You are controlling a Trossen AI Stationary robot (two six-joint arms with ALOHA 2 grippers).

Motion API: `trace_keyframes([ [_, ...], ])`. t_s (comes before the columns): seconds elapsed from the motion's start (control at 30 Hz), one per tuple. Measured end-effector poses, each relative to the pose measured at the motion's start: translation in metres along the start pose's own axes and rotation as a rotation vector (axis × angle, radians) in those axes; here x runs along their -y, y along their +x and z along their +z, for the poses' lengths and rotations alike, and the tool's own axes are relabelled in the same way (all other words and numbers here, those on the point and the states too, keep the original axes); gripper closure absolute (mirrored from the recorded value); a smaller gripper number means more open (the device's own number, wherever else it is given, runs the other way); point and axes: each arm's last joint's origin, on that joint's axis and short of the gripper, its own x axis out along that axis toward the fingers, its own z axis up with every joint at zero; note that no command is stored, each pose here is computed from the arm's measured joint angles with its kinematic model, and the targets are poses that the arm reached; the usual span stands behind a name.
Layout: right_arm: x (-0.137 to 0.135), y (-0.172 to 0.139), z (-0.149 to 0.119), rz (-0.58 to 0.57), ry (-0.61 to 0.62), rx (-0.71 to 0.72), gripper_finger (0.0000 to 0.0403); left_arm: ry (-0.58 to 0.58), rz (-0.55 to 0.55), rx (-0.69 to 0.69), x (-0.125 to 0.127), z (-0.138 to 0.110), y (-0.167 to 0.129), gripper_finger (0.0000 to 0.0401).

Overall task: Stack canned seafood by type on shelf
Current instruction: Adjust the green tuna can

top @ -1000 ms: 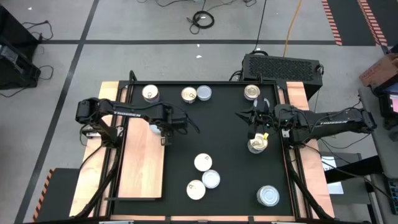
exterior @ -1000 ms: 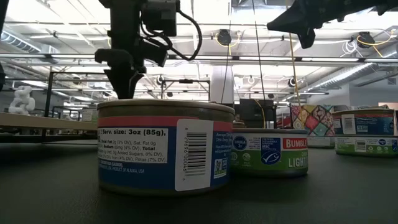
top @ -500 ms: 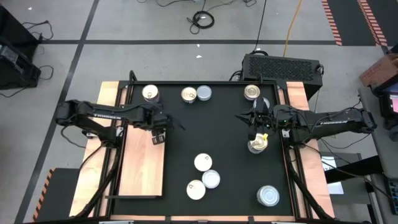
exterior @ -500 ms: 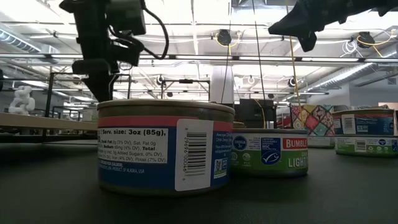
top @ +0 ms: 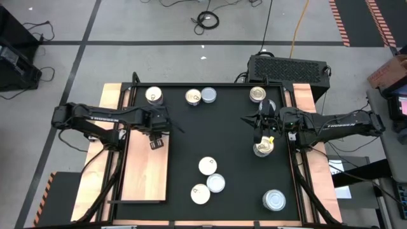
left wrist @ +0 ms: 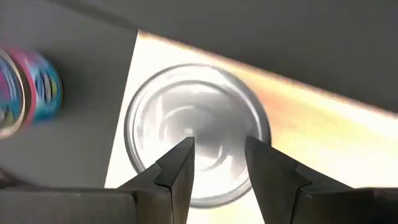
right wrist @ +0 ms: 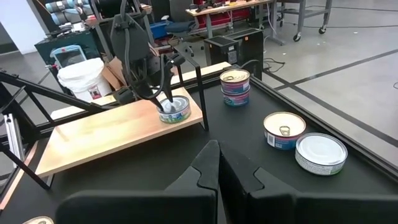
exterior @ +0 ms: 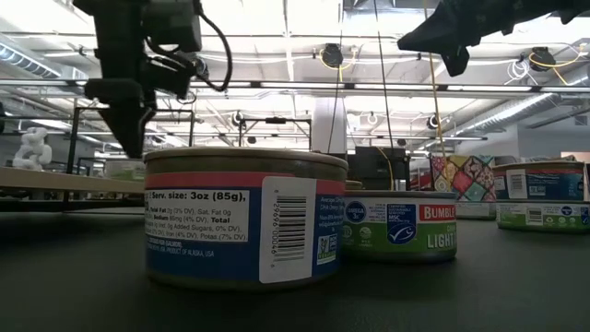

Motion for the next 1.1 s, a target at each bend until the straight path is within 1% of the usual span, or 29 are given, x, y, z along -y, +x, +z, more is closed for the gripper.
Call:
trace_keyframes([
  [0.13, 0.0, 0.0, 0.0, -0.001, -0.001, -0.003, 0.0403, -0.031, 0.0, -0.047, -0.001, -0.005, -0.001, 0.0254],
  [0.27, 0.0, 0.0, 0.0, -0.001, -0.001, -0.003, 0.0403, -0.05, -0.012, -0.066, 0.0, -0.009, 0.004, 0.0254],
  [0.43, 0.0, 0.0, 0.0, -0.001, -0.001, -0.003, 0.0403, -0.053, -0.01, -0.091, 0.003, -0.015, 0.008, 0.0254],
  [0.57, 0.0, 0.0, 0.0, -0.001, -0.002, -0.004, 0.0403, -0.052, -0.016, -0.121, 0.005, -0.023, 0.004, 0.0254],
  [0.83, 0.0, 0.0, 0.0, -0.001, -0.002, -0.004, 0.0403, -0.109, -0.007, -0.183, 0.002, -0.045, -0.009, 0.0254],
  [1.1, 0.0, 0.0, 0.0, -0.001, 0.001, -0.004, 0.0403, -0.125, -0.003, -0.202, 0.002, -0.056, -0.001, 0.0254],
])
